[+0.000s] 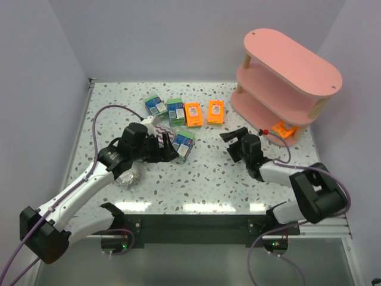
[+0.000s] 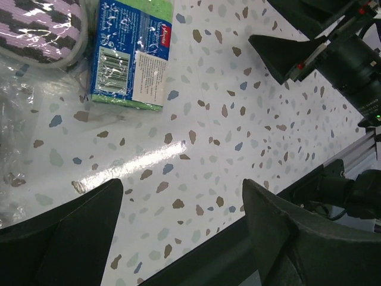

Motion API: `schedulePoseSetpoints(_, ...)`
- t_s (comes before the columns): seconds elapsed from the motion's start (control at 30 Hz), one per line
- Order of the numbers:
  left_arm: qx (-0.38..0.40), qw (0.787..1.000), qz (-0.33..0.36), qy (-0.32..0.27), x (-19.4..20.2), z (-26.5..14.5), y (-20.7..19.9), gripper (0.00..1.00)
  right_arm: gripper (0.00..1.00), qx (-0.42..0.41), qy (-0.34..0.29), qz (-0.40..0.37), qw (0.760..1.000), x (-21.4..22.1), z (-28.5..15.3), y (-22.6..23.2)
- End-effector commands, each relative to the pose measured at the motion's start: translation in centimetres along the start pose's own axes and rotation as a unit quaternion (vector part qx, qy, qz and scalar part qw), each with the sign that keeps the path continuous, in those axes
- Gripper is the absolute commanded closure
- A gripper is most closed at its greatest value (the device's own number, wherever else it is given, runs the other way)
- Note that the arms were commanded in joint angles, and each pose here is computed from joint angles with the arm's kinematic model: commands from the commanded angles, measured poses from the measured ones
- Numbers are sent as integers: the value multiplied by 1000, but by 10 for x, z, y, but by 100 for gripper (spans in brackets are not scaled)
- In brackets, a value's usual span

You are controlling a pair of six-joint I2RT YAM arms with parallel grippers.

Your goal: Place and organize the cleaning sponges onto the shelf

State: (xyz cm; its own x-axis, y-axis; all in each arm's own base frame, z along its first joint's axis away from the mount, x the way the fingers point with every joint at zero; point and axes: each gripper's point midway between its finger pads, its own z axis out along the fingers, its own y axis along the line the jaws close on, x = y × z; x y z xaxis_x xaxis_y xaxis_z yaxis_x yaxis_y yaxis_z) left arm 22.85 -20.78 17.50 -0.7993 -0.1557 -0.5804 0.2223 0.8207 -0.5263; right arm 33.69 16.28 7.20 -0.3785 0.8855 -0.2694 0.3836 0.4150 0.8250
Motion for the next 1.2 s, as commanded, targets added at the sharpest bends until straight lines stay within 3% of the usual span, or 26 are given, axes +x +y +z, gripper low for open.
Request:
schedulePoseSetpoints(0.0, -19, 999, -8, -29, -7, -10, 8, 13, 14, -151, -70, 67, 984, -24, 15, 107)
schedulePoseSetpoints(0.23, -36, 999, -16, -37, -5, -20, 16, 8, 16, -133, -108, 117, 978, -19, 76, 118)
schedulePoseSetpoints(0.43, -48, 998, -15, -36, -4, -24, 21, 8, 17, -80, -142, 128, 978, -30, 89, 111)
schedulePoseSetpoints(1.03, -59, 998, -22, -23, 0, -19, 26, 10, 23, -5, -111, 154, 982, -8, 116, 67)
schedulePoseSetpoints(1.17, -61, 998, -23, -13, 3, -14, 28, 11, 29, -5, -109, 169, 980, -7, 131, 64)
